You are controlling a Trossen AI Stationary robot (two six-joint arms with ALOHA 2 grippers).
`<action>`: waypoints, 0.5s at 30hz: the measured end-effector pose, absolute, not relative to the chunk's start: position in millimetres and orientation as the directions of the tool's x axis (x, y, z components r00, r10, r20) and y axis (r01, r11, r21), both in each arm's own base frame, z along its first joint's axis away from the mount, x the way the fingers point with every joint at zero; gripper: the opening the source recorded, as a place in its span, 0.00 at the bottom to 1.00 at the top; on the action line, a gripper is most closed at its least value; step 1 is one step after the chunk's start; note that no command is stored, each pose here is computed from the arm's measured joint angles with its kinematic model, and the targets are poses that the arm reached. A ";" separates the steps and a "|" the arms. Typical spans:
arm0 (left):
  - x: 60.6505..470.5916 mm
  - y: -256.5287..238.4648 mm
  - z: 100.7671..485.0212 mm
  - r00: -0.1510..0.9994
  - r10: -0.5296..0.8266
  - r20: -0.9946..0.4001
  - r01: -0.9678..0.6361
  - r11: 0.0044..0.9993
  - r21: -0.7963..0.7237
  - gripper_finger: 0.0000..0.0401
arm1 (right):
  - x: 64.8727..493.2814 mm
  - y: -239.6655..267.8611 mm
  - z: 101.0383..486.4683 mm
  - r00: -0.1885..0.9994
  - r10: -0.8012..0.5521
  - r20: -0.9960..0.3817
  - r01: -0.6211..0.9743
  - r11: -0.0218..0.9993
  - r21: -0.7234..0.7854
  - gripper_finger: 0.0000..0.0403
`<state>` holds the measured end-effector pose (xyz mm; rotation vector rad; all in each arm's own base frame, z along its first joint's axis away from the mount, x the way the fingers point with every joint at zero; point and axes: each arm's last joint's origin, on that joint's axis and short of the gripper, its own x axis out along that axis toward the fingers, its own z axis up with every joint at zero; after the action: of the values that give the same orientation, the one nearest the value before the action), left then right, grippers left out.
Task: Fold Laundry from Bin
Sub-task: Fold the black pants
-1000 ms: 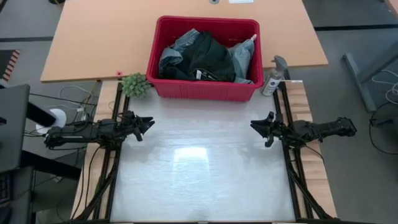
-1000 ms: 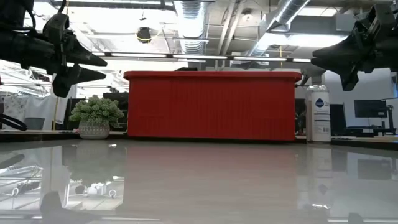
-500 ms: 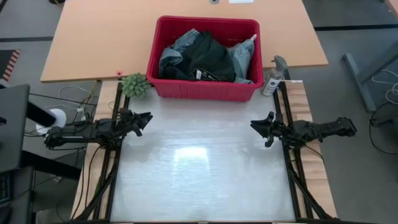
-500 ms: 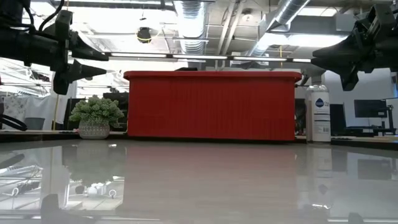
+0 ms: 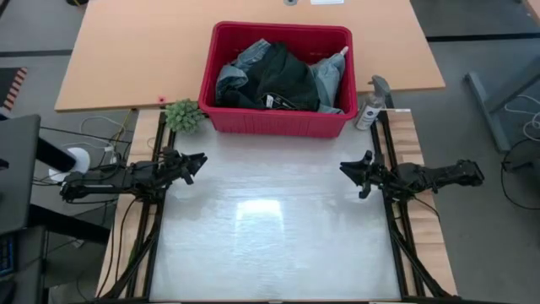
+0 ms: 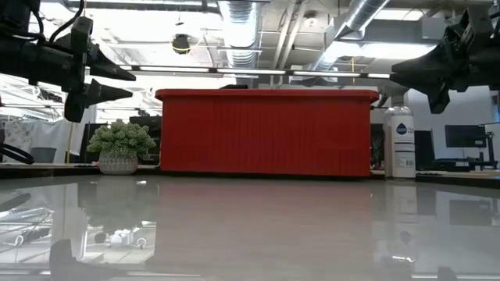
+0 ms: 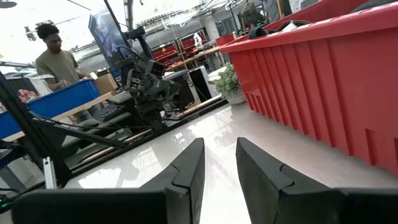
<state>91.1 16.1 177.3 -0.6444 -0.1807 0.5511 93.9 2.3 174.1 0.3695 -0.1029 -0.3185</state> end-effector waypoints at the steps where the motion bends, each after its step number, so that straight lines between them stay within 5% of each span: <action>1: 91.1 16.2 177.3 0.842 0.540 -0.008 -0.430 0.662 -0.614 0.40 | 93.8 1.5 174.4 0.941 -0.335 0.044 0.296 0.880 0.372 0.29; 9: 91.4 14.6 199.0 0.861 0.486 0.151 -0.261 0.676 -0.690 0.41 | 89.5 -8.3 194.0 0.848 -0.478 0.229 0.331 0.814 0.477 0.29; 15: 96.1 15.0 262.5 0.841 0.497 0.215 -0.283 0.743 -0.606 0.41 | 78.5 -12.7 221.9 0.750 -0.513 0.416 0.290 0.822 0.491 0.30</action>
<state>96.1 15.0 262.5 -0.5935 -0.3806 0.4388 78.5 -12.7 221.9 0.4165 -0.5697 -0.4529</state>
